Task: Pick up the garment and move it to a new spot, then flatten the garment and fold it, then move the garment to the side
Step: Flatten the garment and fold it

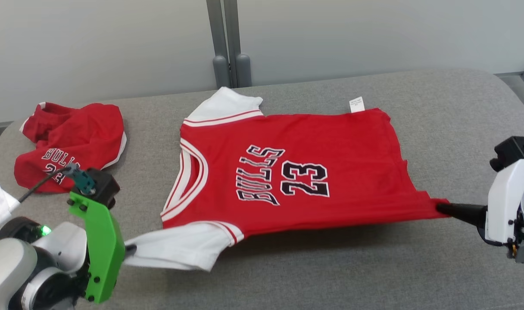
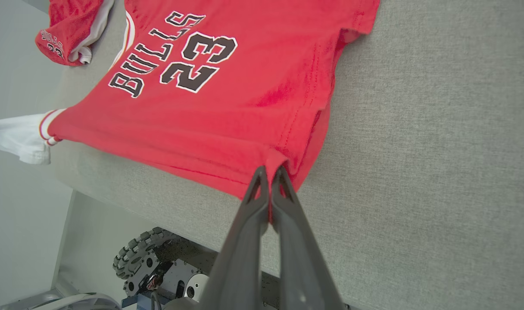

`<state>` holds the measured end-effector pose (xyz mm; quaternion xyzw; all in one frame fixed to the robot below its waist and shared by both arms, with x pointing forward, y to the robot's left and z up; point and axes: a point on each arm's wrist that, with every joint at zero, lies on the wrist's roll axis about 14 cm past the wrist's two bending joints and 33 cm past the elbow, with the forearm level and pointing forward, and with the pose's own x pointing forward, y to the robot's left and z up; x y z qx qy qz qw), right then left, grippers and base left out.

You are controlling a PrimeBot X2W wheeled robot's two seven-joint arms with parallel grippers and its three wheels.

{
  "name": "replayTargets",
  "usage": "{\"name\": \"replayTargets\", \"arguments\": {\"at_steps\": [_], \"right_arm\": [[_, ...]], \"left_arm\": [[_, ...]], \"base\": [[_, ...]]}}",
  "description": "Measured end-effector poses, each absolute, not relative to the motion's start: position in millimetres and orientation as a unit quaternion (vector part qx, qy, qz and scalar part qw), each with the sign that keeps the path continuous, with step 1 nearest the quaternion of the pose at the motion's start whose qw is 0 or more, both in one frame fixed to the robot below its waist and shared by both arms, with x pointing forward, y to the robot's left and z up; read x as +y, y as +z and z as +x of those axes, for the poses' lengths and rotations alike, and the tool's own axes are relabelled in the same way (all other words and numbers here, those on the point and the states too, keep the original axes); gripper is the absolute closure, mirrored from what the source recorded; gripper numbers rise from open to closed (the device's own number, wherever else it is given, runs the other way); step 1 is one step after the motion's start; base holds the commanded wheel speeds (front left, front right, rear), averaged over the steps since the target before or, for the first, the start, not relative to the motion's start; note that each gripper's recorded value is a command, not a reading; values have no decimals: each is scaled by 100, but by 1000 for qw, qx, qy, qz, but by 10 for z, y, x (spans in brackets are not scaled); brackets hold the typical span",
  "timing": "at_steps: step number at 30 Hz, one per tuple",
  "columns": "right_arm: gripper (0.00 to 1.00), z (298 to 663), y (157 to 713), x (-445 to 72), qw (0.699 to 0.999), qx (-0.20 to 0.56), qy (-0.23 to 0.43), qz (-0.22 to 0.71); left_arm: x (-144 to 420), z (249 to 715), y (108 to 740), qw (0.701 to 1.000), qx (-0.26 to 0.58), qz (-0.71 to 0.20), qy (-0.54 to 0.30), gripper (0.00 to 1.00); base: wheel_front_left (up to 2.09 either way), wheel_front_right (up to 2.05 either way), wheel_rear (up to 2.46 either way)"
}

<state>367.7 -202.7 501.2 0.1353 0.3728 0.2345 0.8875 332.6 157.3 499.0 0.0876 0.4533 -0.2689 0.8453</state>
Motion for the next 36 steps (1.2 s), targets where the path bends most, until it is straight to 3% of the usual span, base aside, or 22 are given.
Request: {"name": "replayTargets", "arguments": {"at_steps": [7,15,25,30,36], "right_arm": [[100,3234,4751,-2164,848,456,227,143],[100,3253,4694,-2133,837,473,233,149],[100,3672,4650,-2102,821,481,216,219],[100,3926,4568,-2174,815,490,194,241],[100,4133,4428,-2141,807,502,184,252]], "left_arm": [[1517,2879,4874,800,521,73,-290,100],[1419,2904,4821,785,539,59,-300,100],[1233,3572,4766,788,539,33,-295,100],[1183,4045,4752,805,524,0,-279,100],[1127,4315,4527,797,539,-4,-273,100]], "base": [[0,0,0],[0,0,0],[0,0,0],[0,0,0],[0,0,0]]}}
